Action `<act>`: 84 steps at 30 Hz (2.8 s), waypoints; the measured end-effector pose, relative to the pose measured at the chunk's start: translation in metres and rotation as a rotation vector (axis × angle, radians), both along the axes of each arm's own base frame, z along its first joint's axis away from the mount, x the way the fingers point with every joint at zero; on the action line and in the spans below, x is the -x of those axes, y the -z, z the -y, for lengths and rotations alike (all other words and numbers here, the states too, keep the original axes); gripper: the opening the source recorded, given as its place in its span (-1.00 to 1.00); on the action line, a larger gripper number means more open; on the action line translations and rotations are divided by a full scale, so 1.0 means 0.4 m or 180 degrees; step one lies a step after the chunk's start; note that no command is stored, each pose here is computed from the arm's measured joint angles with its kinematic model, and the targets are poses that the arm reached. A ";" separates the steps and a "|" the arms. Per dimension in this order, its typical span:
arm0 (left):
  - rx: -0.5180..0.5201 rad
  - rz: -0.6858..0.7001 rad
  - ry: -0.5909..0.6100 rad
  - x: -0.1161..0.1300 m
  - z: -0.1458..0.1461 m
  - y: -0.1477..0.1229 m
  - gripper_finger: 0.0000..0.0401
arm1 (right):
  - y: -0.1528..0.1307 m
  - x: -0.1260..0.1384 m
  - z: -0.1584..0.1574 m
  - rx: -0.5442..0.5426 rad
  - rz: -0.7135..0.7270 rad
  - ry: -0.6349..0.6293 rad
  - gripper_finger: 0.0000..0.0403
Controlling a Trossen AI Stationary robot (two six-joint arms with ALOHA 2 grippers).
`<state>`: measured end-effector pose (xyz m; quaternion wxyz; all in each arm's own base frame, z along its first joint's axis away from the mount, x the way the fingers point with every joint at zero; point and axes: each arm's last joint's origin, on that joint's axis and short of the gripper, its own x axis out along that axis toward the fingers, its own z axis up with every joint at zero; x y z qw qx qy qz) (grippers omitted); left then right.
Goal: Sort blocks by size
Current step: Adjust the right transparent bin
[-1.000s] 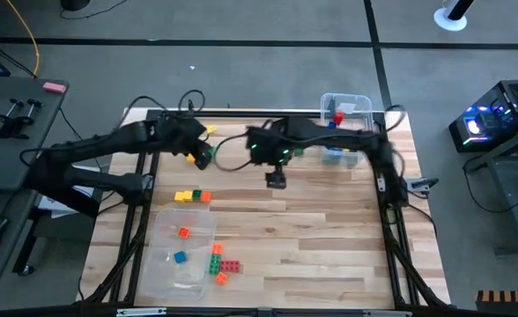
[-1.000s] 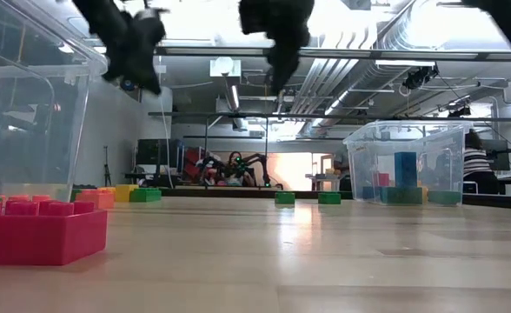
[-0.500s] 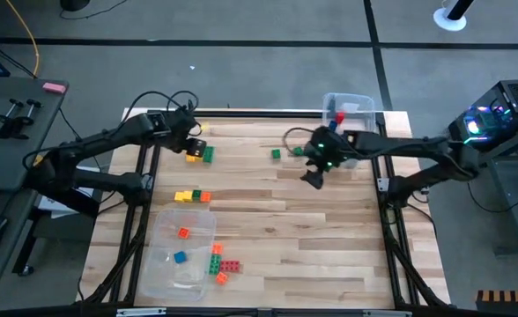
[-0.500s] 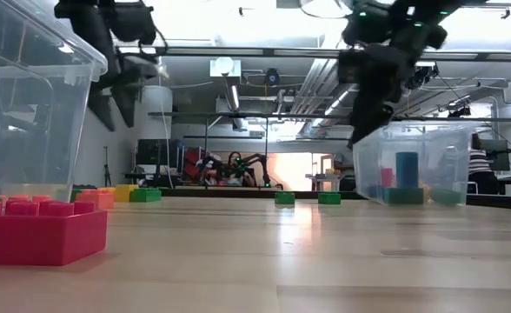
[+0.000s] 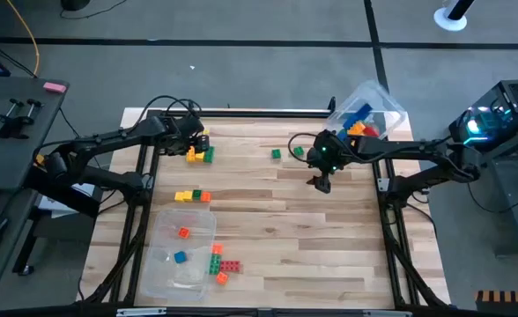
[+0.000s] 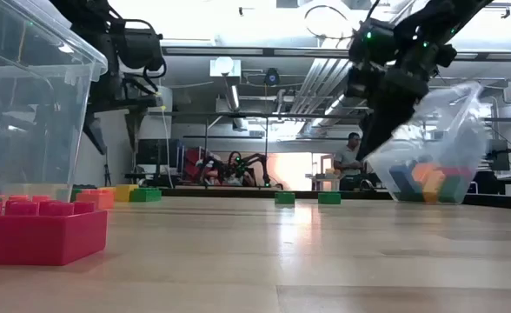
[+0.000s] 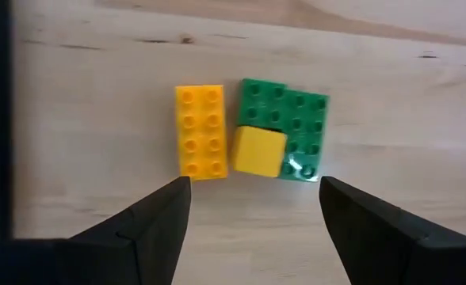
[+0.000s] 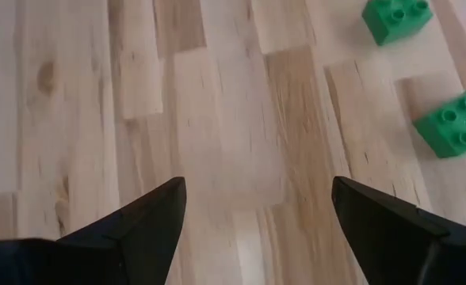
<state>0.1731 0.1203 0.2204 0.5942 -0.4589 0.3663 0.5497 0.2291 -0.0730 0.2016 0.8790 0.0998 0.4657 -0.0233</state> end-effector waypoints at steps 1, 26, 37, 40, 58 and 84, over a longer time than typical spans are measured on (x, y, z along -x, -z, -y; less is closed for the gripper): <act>-0.0014 0.0055 0.0025 -0.003 -0.002 -0.002 0.33 | -0.007 -0.003 0.000 -0.0003 0.0063 0.0013 0.56; -0.0172 0.0195 0.0493 0.005 -0.012 -0.037 0.33 | -0.330 0.014 0.158 0.1129 0.0356 0.2674 0.55; -0.0283 0.0212 0.0775 -0.002 -0.016 -0.041 0.33 | -0.247 0.124 0.351 0.1116 -0.0450 0.3975 -0.84; -0.0299 0.0206 0.0827 -0.003 -0.016 -0.041 0.33 | -0.227 0.121 0.413 0.1272 -0.0405 0.4148 -0.90; -0.0397 0.0341 0.0895 -0.013 -0.022 -0.047 0.33 | -0.147 0.094 0.476 0.0796 -0.0578 0.3561 -1.00; -0.0363 0.0349 0.1057 -0.014 -0.020 -0.047 0.33 | -0.122 0.035 0.278 -0.0366 -0.1486 0.1830 -1.00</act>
